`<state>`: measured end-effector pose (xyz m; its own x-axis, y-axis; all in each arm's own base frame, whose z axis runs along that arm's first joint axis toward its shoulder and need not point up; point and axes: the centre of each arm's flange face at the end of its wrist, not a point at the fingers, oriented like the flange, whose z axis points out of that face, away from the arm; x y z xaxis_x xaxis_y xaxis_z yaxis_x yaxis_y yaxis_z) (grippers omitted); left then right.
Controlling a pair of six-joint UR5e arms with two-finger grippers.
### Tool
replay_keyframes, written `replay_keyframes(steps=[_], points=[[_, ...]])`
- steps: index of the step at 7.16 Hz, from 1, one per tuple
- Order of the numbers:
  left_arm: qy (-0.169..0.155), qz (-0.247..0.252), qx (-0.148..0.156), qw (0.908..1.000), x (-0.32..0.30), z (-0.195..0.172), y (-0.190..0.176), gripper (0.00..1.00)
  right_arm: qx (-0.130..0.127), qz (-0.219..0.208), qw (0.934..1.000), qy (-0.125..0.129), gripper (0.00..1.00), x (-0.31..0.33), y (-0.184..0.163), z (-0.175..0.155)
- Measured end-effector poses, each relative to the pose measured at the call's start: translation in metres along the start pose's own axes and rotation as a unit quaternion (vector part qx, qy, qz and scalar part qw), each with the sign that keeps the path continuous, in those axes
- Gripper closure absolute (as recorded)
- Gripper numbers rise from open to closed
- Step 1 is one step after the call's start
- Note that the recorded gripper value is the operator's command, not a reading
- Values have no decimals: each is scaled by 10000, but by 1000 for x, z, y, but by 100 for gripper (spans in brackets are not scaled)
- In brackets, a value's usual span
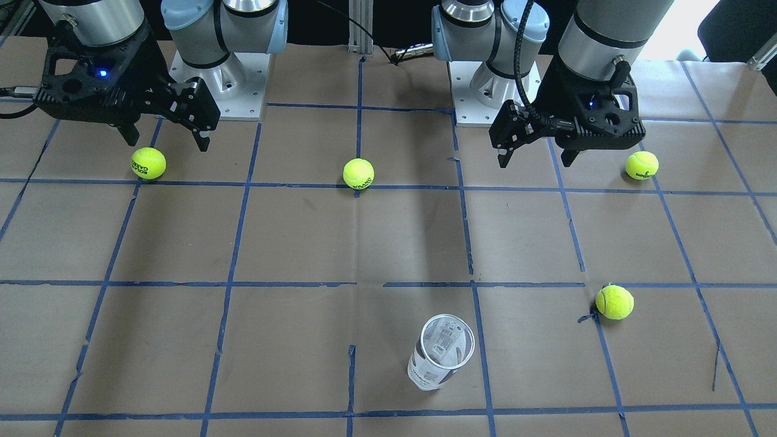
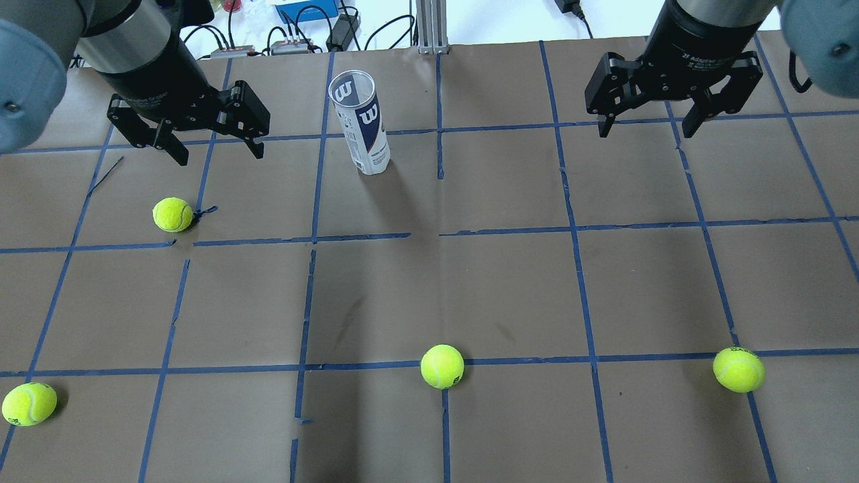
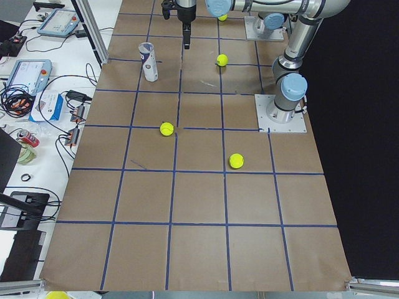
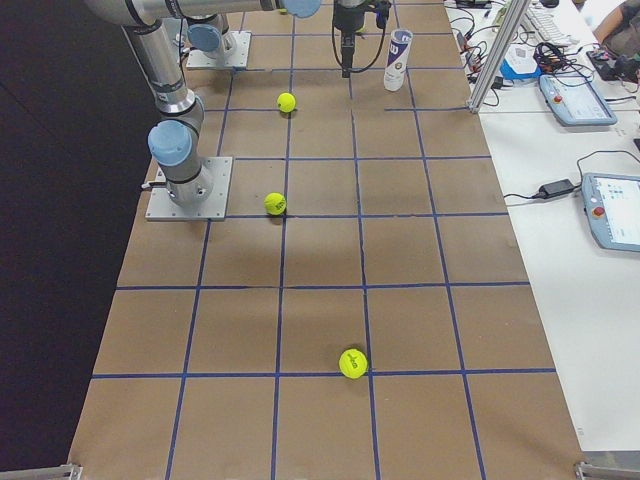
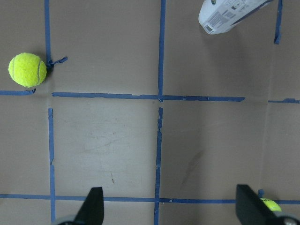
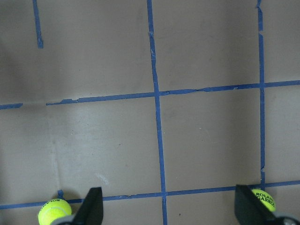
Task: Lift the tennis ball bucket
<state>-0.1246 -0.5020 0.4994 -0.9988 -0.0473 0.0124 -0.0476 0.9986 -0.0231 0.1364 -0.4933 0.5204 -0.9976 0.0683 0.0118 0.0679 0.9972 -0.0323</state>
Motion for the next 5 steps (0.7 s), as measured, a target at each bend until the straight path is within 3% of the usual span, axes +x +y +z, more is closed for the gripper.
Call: replay_keyframes(steps=[5], points=[[22,51,96,9999,1,-3,-9,0,-11,-15,10000,-16,0,-1,0,1]])
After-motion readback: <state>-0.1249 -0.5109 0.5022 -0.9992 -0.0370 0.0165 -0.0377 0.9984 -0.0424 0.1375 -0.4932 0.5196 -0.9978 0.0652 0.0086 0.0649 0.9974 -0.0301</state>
